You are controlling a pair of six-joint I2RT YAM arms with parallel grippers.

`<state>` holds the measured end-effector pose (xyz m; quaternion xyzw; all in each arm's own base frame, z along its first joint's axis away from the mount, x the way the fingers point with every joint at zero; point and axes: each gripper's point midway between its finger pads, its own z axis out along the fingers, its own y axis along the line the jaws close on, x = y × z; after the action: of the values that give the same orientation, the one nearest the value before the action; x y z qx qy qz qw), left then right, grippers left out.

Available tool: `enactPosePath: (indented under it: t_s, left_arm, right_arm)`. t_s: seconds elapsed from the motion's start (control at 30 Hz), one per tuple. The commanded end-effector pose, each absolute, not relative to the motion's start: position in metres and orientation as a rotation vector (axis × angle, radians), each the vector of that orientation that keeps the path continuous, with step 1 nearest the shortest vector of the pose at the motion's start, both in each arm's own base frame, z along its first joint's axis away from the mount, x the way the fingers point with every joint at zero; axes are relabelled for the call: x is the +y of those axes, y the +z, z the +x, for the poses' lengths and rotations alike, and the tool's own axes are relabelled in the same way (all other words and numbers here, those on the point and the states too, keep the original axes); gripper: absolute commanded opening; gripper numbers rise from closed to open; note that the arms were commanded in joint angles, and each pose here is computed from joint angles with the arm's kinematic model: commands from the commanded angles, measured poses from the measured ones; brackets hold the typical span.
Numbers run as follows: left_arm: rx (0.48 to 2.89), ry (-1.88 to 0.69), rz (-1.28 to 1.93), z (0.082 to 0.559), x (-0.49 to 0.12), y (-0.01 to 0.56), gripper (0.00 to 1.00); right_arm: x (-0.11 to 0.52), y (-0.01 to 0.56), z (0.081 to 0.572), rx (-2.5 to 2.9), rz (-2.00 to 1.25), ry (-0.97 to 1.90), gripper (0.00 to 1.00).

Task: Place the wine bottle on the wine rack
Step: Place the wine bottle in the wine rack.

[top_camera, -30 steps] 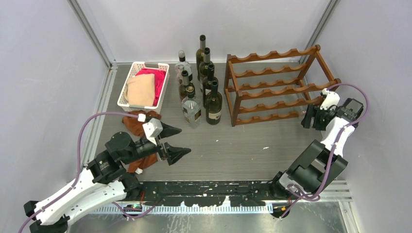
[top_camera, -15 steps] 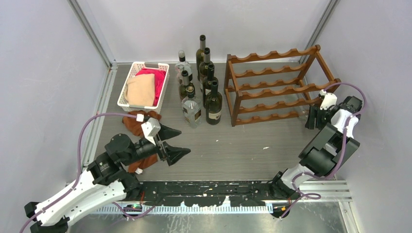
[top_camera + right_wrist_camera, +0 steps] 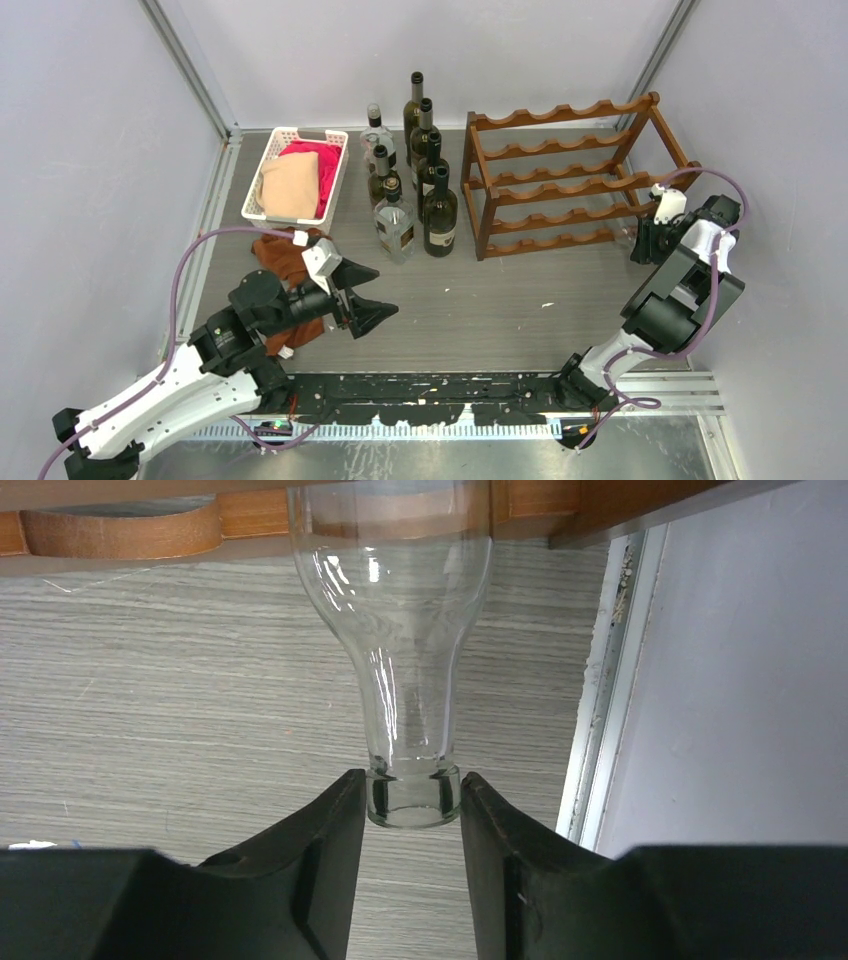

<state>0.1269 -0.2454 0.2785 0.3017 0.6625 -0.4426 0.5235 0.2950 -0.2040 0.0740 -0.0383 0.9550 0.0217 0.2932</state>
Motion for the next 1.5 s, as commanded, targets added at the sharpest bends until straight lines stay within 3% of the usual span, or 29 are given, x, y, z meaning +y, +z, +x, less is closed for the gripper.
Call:
enactPosePath:
  t_s: [0.0,0.4,1.03,1.47]
  left_arm:
    - [1.491,-1.084,0.691,0.128,-0.246,0.302,0.84]
    - [1.489,-1.078,0.727,0.127,-0.248,0.29,0.84]
    - [1.446,-1.113,0.744,0.119,-0.248,0.285,0.82]
    - [1.471,-1.116,0.743,0.119,-0.248,0.277,0.82]
  right_arm:
    - [-0.212,0.092,0.317,2.473,-0.176,0.009,0.43]
    - [-0.2,0.08,0.312,2.458,-0.226,0.046,0.05]
    - [-0.19,0.086,0.344,2.263,-0.168,0.021,0.01]
    - [-0.177,0.062,0.324,2.306,-0.229,0.013,0.01]
